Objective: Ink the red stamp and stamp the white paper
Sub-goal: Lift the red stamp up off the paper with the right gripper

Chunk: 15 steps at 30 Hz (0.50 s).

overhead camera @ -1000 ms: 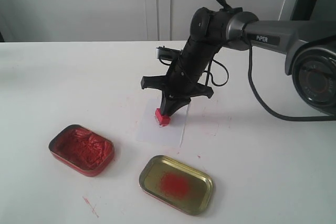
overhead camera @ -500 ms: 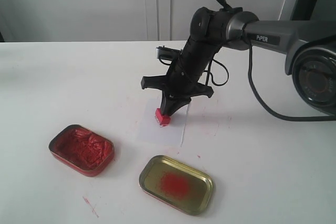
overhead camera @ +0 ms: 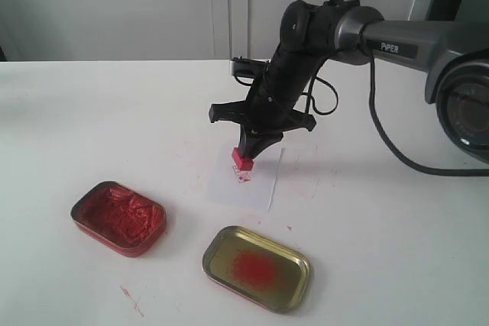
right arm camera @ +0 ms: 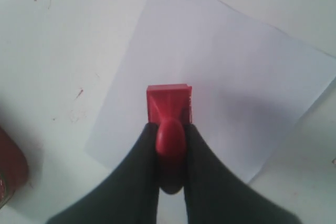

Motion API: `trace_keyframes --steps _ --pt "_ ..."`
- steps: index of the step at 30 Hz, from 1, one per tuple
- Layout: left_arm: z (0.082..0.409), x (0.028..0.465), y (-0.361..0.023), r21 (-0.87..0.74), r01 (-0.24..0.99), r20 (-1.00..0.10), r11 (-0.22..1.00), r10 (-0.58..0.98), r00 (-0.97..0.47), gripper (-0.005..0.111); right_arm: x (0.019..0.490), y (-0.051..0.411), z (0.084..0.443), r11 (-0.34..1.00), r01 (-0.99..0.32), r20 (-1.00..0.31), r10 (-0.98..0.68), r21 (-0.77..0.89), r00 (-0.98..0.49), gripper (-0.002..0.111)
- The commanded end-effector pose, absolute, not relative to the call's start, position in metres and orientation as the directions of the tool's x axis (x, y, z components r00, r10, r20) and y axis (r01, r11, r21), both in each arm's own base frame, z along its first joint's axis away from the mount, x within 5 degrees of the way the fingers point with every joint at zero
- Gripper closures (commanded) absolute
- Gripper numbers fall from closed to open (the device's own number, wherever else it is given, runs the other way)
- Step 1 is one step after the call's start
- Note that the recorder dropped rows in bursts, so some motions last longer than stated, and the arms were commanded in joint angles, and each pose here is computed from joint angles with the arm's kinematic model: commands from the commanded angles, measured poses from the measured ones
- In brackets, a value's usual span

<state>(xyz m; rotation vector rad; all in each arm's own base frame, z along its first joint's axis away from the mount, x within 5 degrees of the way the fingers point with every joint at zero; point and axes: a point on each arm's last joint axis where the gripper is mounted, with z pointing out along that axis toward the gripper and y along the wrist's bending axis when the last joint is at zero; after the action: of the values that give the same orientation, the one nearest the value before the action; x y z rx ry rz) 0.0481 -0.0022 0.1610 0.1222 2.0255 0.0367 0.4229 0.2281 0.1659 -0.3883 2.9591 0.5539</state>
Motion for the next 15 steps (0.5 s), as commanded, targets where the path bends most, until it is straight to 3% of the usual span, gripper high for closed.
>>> trace_keyframes --steps 1,15 --pt "0.1573 0.0476 -0.0021 0.079 0.070 -0.888 0.994 0.102 -0.449 0.107 0.4237 0.2245 0.1757 0.900 -0.261 -0.169 -0.213 0.350 -0.962 0.108" --pt "0.1573 0.0476 -0.0021 0.079 0.070 -0.888 0.994 0.102 -0.449 0.107 0.4194 0.2336 0.1849 0.853 -0.240 -0.156 -0.189 0.464 -0.970 0.108"
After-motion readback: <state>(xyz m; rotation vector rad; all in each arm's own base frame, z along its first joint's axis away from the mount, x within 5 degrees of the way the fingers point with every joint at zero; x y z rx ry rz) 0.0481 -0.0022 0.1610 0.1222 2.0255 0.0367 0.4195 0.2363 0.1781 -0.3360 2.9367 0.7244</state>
